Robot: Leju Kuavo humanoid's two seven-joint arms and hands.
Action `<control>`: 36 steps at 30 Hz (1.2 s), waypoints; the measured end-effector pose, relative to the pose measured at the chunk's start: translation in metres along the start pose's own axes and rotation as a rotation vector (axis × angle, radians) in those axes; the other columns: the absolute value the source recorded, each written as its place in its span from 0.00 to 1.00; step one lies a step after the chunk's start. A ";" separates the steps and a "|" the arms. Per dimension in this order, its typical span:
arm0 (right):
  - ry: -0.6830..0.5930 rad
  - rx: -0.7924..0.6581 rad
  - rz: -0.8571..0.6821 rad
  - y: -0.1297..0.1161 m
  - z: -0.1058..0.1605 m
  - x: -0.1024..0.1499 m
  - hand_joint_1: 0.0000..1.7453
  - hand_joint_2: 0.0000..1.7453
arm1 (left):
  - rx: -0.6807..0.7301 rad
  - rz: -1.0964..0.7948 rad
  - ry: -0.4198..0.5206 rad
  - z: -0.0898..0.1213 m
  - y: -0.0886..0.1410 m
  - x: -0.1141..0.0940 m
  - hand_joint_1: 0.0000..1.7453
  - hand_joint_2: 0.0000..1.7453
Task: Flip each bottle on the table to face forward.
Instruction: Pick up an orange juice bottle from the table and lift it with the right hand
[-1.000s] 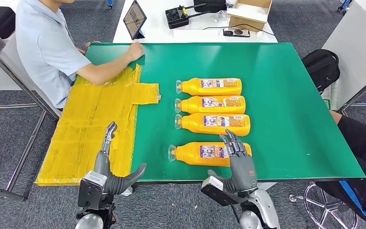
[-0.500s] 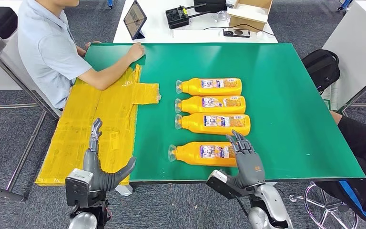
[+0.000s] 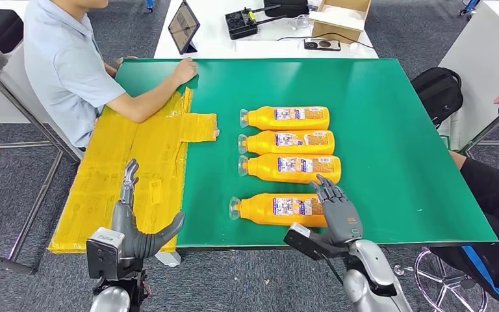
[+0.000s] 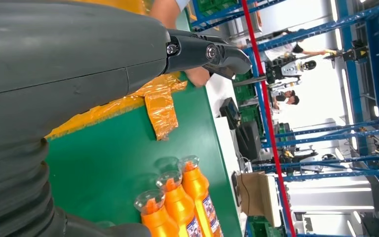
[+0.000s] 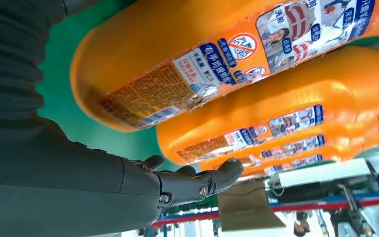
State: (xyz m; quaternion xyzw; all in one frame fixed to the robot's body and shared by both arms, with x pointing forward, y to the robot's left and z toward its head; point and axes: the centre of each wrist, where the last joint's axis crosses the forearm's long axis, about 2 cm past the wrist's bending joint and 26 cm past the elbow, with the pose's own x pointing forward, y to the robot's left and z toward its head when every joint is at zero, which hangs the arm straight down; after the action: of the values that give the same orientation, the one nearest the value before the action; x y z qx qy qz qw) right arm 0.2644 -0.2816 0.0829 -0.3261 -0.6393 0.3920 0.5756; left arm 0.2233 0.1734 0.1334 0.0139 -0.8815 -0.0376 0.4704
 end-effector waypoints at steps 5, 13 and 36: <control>0.031 0.061 0.030 -0.001 -0.016 -0.004 0.00 1.00 | -0.005 0.002 -0.009 -0.004 0.000 0.000 0.00 1.00; 0.079 0.168 0.094 -0.003 -0.040 -0.012 0.10 1.00 | -0.020 0.006 -0.003 -0.008 0.000 0.000 0.00 1.00; 0.030 0.332 0.031 -0.009 -0.067 -0.030 1.00 1.00 | -0.051 0.001 0.001 -0.016 -0.003 -0.006 0.00 1.00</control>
State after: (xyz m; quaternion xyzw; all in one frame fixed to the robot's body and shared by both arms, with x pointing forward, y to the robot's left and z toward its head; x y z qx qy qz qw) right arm 0.3353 -0.3032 0.0788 -0.2420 -0.5519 0.4961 0.6250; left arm 0.2393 0.1701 0.1372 0.0014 -0.8801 -0.0600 0.4709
